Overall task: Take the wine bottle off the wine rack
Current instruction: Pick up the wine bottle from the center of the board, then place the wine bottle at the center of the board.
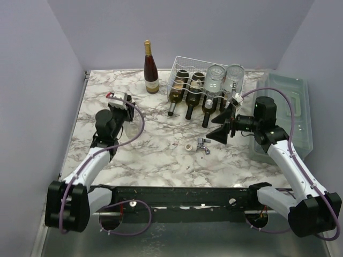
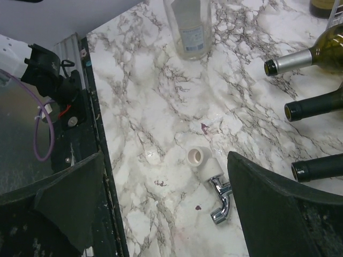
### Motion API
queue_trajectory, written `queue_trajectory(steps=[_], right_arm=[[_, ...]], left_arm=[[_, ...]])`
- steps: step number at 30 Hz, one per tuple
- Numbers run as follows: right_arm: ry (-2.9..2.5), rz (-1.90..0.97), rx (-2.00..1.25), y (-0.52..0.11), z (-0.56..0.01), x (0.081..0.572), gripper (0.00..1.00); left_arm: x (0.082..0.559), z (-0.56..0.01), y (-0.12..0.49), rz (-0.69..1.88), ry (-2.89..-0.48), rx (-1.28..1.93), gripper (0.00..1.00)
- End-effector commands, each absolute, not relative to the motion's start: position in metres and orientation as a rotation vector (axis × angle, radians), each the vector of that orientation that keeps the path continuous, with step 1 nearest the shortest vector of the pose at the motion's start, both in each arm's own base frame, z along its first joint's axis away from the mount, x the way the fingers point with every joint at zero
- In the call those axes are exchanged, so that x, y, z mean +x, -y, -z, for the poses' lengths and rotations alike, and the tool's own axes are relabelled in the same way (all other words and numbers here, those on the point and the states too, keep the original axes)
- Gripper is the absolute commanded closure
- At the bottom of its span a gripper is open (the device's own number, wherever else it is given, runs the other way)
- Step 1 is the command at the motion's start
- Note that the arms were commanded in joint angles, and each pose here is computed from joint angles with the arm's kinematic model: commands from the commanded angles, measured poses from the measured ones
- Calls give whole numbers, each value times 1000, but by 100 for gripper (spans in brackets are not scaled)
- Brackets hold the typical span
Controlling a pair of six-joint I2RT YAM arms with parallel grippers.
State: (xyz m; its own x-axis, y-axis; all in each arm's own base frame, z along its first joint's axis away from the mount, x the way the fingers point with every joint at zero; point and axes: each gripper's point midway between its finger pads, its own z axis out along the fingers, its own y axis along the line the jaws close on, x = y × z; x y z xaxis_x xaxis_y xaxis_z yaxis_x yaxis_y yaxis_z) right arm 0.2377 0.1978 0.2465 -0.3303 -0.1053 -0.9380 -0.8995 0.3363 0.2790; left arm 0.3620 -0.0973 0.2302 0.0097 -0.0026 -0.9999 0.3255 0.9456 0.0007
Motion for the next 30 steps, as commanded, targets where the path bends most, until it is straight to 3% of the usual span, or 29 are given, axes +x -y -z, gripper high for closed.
queue_trajectory(steps=[1, 15, 30], right_arm=[[-1655, -1087, -939, -195, -253, 233, 0], [-1657, -1098, -984, -195, -250, 229, 0], [-1653, -1163, -1049, -197, -245, 222, 0]], left_arm=[[409, -353, 81, 249, -1186, 209, 100], [562, -383, 50, 185, -1119, 96, 100], [626, -358, 34, 113, -1187, 115, 100]])
